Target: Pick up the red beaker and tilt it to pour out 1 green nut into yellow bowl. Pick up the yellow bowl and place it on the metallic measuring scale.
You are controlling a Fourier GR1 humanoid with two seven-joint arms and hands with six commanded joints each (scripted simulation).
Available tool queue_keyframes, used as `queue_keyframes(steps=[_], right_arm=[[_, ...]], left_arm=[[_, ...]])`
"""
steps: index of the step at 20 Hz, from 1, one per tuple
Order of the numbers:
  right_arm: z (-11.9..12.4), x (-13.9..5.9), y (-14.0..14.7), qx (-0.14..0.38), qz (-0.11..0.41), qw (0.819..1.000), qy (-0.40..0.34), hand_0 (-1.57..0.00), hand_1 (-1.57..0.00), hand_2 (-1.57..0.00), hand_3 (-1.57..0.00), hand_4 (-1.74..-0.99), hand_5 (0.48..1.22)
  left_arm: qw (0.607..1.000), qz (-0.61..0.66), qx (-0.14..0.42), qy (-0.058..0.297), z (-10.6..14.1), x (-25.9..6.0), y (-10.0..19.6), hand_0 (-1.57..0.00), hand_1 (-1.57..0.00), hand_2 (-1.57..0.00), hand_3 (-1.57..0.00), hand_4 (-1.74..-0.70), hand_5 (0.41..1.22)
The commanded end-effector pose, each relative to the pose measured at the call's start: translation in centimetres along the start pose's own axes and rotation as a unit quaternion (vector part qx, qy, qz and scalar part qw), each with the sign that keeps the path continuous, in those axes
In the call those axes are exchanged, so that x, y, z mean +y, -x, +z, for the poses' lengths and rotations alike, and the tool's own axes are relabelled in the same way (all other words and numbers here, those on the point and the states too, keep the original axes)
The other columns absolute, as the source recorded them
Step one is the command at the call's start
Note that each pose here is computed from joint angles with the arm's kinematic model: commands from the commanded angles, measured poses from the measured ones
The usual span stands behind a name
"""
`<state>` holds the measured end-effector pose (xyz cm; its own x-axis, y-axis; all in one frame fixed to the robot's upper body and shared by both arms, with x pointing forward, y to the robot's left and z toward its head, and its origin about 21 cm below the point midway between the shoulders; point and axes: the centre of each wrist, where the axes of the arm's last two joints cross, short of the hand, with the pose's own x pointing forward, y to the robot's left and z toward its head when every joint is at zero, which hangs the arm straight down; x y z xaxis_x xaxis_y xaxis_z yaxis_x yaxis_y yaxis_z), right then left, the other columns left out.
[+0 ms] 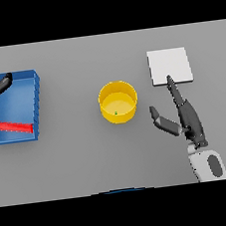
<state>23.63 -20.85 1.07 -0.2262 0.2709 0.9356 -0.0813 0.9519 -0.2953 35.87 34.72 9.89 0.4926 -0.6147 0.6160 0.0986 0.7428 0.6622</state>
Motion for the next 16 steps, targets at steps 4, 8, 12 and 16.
queue_keyframes(steps=[4, 8, 12, 16], right_arm=[[-0.3, -0.1, -0.1, 0.012, 0.007, 1.0, 0.0, 0.0, 0.0, 0.0, 0.0, -1.178, 0.679], [-0.6, 0.0, -0.7, -0.004, 0.055, 0.998, -0.042, 0.0, 0.0, 0.0, 0.0, -1.132, 0.703], [-3.0, -0.7, -1.9, -0.019, 0.174, 0.973, -0.152, 0.0, 0.0, 0.0, 0.0, -1.19, 0.716], [-5.8, -0.2, -3.9, -0.074, 0.328, 0.904, -0.263, 0.0, 0.0, 0.0, 0.0, -1.222, 0.701]], left_arm=[[1.0, 0.001, -0.007, -0.03, -0.3, 0.0, -0.1, -0.09, -0.07, -0.07, -0.06, -0.7, 0.653], [0.998, 0.02, -0.044, -0.05, -0.2, 0.0, 0.1, -0.03, -0.03, -0.03, -0.02, -0.71, 0.679], [0.997, 0.027, -0.055, -0.046, -0.1, -0.2, -0.1, -0.01, -0.01, -0.01, -0.01, -0.72, 0.676], [0.997, 0.034, -0.057, -0.038, -0.2, -0.4, -0.4, 0.0, 0.0, 0.0, 0.0, -0.72, 0.665]])
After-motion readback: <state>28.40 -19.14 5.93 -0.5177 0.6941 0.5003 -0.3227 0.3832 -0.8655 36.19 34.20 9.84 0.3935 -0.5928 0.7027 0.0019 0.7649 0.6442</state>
